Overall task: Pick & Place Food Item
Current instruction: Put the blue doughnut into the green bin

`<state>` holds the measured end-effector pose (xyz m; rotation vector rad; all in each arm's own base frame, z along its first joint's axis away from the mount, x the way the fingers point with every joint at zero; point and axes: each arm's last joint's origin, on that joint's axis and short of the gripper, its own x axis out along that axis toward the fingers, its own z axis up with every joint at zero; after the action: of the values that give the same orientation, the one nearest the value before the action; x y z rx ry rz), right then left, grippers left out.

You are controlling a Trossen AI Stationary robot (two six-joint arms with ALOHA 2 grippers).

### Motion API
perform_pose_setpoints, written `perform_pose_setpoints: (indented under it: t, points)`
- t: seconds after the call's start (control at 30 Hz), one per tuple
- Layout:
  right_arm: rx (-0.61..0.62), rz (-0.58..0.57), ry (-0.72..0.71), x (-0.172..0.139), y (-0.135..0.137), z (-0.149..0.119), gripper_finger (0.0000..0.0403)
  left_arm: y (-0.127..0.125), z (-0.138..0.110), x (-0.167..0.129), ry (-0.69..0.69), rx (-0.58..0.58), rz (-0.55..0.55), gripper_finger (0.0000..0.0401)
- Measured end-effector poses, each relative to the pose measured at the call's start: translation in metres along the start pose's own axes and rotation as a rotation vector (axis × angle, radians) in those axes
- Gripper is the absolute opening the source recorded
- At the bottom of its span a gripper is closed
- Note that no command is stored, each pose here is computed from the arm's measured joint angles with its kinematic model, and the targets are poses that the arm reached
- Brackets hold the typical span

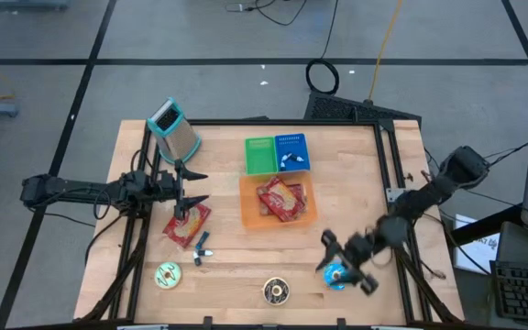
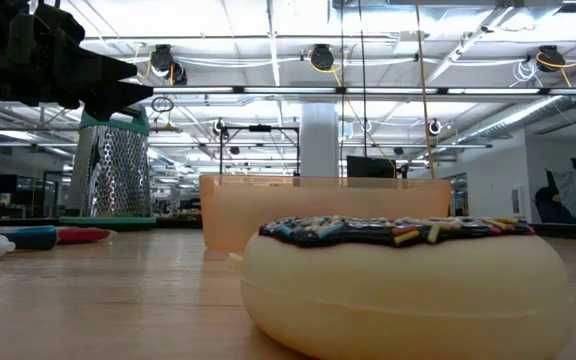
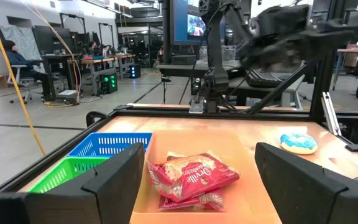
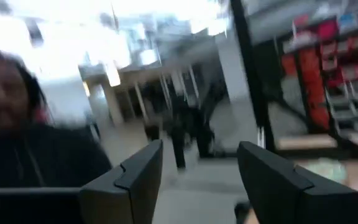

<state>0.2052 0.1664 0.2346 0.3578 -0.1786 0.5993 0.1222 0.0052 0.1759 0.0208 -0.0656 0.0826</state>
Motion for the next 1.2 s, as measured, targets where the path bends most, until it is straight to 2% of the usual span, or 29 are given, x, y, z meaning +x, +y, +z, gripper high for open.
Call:
perform_pose_setpoints:
  t: [0.07, 0.17, 0.23, 0.33, 0.43, 0.53, 0.63, 0.83, 1.0, 1.2]
  points:
    - [-0.039, -0.085, 0.163, 0.015, 0.016, -0.003, 0.0216, 0.0, 0.0, 0.0, 0.0, 0.0, 0.0, 0.0306]
    - [-0.044, -0.341, 0.501, 0.028, 0.031, -0.007, 0.0238, 0.0, 0.0, 0.0, 0.0, 0.0, 0.0, 0.0306]
    - [0.008, -0.528, 0.684, 0.027, 0.035, -0.008, 0.0247, 0.0, 0.0, 0.0, 0.0, 0.0, 0.0, 0.0306]
    - [0.1, -0.765, 0.87, 0.016, 0.035, -0.012, 0.0252, 0.0, 0.0, 0.0, 0.0, 0.0, 0.0, 0.0306]
    - [0.183, -0.898, 0.992, 0.001, 0.032, -0.023, 0.0253, 0.0, 0.0, 0.0, 0.0, 0.0, 0.0, 0.0306]
    - [0.249, -0.946, 1.105, -0.014, 0.027, -0.037, 0.0249, 0.0, 0.0, 0.0, 0.0, 0.0, 0.0, 0.0306]
    - [0.294, -0.95, 1.145, -0.026, 0.021, -0.052, 0.0243, 0.0, 0.0, 0.0, 0.0, 0.0, 0.0, 0.0306]
    - [0.38, -0.915, 1.097, -0.038, 0.011, -0.074, 0.0238, 0.0, 0.0, 0.0, 0.0, 0.0, 0.0, 0.0306]
    - [0.436, -0.856, 1.055, -0.039, 0.009, -0.082, 0.0238, 0.0, 0.0, 0.0, 0.0, 0.0, 0.0, 0.0306]
    - [0.4, -0.876, 1.089, -0.045, 0.003, -0.09, 0.0238, 0.0, 0.0, 0.0, 0.0, 0.0, 0.0, 0.0306]
